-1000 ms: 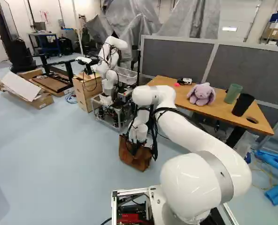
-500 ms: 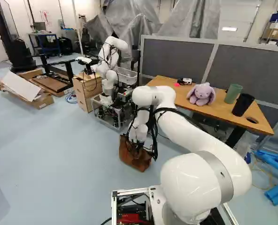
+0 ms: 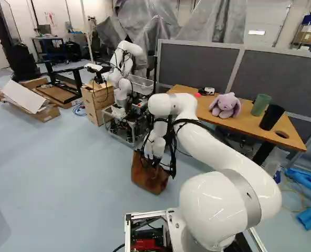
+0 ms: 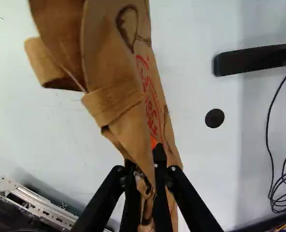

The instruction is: Pick up the bag on the ground and place it on the table

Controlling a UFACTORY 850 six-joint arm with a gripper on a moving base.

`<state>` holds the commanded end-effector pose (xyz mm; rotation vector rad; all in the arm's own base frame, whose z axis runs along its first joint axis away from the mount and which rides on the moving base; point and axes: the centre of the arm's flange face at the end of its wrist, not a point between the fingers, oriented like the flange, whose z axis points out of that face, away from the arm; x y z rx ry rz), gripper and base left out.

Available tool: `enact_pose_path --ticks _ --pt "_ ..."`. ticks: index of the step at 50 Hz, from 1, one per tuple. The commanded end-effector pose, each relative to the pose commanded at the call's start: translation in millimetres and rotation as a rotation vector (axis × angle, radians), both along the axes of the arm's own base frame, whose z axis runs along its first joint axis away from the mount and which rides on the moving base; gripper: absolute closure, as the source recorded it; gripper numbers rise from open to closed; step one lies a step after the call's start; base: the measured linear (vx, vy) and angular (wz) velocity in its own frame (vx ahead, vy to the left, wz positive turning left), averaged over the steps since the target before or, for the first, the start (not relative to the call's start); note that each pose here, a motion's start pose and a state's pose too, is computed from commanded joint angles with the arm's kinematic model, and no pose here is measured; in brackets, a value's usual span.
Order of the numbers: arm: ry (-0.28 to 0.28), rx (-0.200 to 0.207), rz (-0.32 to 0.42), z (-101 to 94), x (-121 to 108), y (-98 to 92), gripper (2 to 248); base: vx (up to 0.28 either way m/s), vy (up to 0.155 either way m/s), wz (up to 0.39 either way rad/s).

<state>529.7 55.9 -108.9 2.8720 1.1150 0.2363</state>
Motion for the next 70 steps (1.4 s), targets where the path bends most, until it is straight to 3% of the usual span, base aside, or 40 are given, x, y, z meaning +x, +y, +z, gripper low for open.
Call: enact_pose_path --ticks 70 --pt "-0.037 0.004 0.0 105.2 -6.5 -0.7 225 0.0 0.0 0.0"
